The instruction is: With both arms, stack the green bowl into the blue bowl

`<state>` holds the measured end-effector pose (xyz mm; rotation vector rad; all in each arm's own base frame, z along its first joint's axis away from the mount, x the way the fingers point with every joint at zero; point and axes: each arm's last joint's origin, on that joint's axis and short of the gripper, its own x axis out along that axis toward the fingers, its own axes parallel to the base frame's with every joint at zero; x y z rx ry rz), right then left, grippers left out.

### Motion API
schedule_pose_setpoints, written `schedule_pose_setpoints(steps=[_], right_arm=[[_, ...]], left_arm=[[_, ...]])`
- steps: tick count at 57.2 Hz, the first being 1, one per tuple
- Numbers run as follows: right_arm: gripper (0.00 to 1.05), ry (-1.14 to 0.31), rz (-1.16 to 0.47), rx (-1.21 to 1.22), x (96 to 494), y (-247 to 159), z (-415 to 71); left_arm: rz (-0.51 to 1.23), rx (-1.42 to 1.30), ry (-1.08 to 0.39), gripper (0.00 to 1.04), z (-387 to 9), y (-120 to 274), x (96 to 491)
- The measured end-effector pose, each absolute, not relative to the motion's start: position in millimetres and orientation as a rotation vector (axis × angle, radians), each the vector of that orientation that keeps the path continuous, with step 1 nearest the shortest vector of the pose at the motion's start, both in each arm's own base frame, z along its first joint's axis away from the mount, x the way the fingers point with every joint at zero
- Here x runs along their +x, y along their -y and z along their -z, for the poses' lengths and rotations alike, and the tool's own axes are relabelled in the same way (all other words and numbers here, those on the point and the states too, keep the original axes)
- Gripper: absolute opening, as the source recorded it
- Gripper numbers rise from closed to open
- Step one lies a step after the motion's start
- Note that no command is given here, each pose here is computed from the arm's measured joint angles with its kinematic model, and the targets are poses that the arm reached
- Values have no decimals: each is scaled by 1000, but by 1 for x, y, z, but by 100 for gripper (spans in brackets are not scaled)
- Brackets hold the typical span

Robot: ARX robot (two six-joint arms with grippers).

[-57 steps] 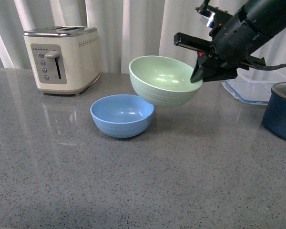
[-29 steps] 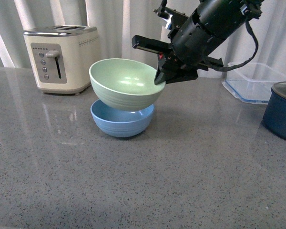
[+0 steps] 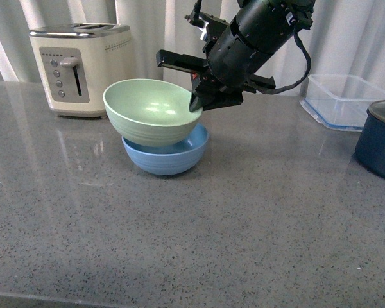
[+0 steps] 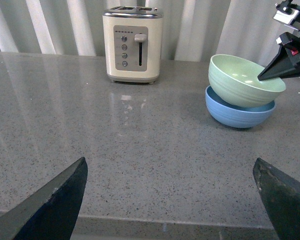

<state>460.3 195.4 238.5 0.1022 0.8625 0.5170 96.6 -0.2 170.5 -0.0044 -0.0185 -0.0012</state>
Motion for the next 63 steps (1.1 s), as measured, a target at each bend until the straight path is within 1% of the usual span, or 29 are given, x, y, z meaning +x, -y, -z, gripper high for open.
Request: schedule_pose_setpoints(steps=[12,23,46,49,50,53,55,56,57,63], right_arm=[[1,-880,-509,98,465,-192,-228],[1,-863,-505,91,468,-187,-227],[60,-883,-484,111,466,-173,-219],[70,-877,-476,114,463,-168,-221],[75,-872,-472,117,461,-165,-223],[83,-862,-467,121,457,-160,-228],[90,-848,-462,125,453,-154,-233],[95,-838,-459,132,449,-149,-238],[97,-832,-455,139,445,-145,-241],[94,-793,-431,156,427,-123,-258]], left_arm=[[1,-4,18,98,-171,0,97],[1,-4,18,98,-171,0,97],[1,-4,18,98,-171,0,97],[1,-4,18,98,-171,0,97],[1,-4,18,98,-171,0,97],[1,-4,18,98,-171,0,97],[1,-4,18,98,-171,0,97],[1,-4,18,98,-171,0,97],[1,-4,18,98,-171,0,97],[1,-4,18,98,-171,0,97]])
